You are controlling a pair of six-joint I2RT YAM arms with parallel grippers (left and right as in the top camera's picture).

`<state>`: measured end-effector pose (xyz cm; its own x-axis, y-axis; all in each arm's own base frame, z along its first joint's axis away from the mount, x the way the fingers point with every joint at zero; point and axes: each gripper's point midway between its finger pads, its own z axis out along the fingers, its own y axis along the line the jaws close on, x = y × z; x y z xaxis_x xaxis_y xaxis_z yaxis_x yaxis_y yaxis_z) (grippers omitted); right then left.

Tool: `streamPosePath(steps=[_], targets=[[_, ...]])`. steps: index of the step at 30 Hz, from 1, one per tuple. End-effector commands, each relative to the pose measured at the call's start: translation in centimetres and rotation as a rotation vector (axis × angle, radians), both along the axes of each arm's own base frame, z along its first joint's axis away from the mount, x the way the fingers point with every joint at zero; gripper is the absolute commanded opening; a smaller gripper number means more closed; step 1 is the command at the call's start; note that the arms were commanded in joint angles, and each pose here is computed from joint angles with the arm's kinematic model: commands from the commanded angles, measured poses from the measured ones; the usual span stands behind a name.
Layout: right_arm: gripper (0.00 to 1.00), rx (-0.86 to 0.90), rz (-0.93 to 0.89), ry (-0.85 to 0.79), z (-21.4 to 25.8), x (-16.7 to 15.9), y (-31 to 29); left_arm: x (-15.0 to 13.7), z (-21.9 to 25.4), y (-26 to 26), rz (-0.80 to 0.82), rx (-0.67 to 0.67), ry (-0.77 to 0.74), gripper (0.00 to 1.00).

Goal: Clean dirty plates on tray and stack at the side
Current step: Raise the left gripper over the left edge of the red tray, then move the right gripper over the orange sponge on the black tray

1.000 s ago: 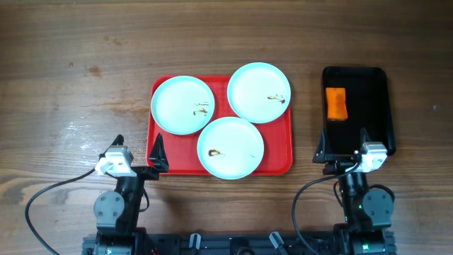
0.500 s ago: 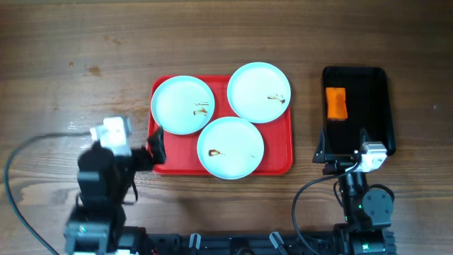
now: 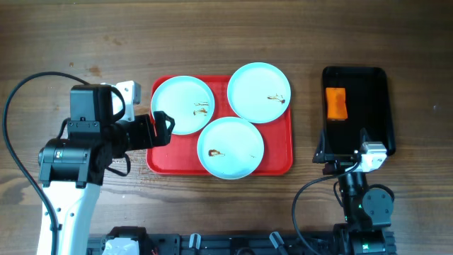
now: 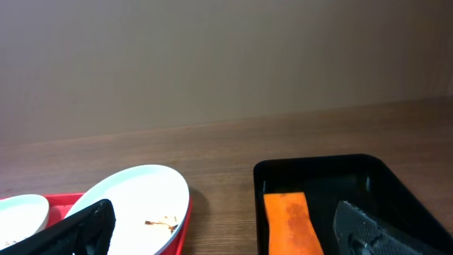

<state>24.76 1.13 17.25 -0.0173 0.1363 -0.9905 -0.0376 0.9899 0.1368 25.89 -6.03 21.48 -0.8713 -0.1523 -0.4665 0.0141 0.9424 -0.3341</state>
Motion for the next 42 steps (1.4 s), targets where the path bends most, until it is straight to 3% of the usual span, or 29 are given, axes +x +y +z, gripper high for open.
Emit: streamPosePath(steps=[1, 3, 5, 8, 13, 15, 19, 23, 26, 29, 31, 34, 38, 42], targets=[[1.0, -0.002, -0.03, -0.011, 0.2, 0.0, -0.5, 0.2, 0.9, -0.3, -0.021, -0.01, -0.026, 1.0], [1.0, -0.001, 0.003, -0.022, 0.5, 0.0, 0.0, 0.2, 0.9, -0.3, -0.021, -0.01, -0.026, 1.0], [1.0, 0.017, 0.214, -0.053, 2.0, -0.7, 3.6, 0.2, 0.9, -0.3, -0.021, -0.01, -0.025, 1.0], [1.0, 0.461, 0.412, 0.04, 3.4, -2.2, 6.7, 0.0, 0.8, -0.3, -0.021, -0.01, -0.019, 1.0], [1.0, 0.351, 0.492, 0.198, 0.5, -3.4, 8.3, 0.0, 0.8, -0.3, -0.021, -0.01, -0.019, 1.0], [1.0, 0.242, 0.492, 0.194, 2.6, -3.7, 8.2, 0.1, 0.8, -0.3, -0.021, -0.01, -0.02, 1.0], [1.0, 0.117, 0.473, 0.305, 8.8, -2.4, 7.9, 0.1, 0.8, -0.3, -0.021, -0.01, -0.022, 1.0], [1.0, 0.127, 0.39, 0.68, 10.4, 1.3, 7.0, 0.1, 0.8, -0.3, -0.021, -0.01, -0.022, 1.0], [1.0, 0.142, 0.334, 1.033, 8.0, 3.8, 6.4, 0.1, 0.8, -0.3, -0.021, -0.01, -0.022, 1.0], [1.0, 0.156, 0.313, 1.252, 3.7, 4.7, 6.1, 0.1, 0.8, -0.3, -0.021, -0.01, -0.021, 1.0], [1.0, 0.207, 0.2, 1.367, 0.8, 5.4, 4.3, 0.0, 0.8, -0.3, -0.021, -0.009, -0.018, 1.0], [1.0, 0.232, -0.062, 1.401, -1.0, 6.1, -0.9, -0.1, 0.7, -0.2, -0.021, -0.009, -0.012, 1.0], [1.0, 0.324, -0.13, 1.399, -0.9, 5.5, -4.7, -0.3, 0.6, -0.2, -0.021, -0.008, -0.004, 1.0], [1.0, 0.321, -0.175, 1.278, -0.5, 7.8, -7.7, -0.2, 0.6, -0.2, -0.024, -0.007, -0.009, 1.0]])
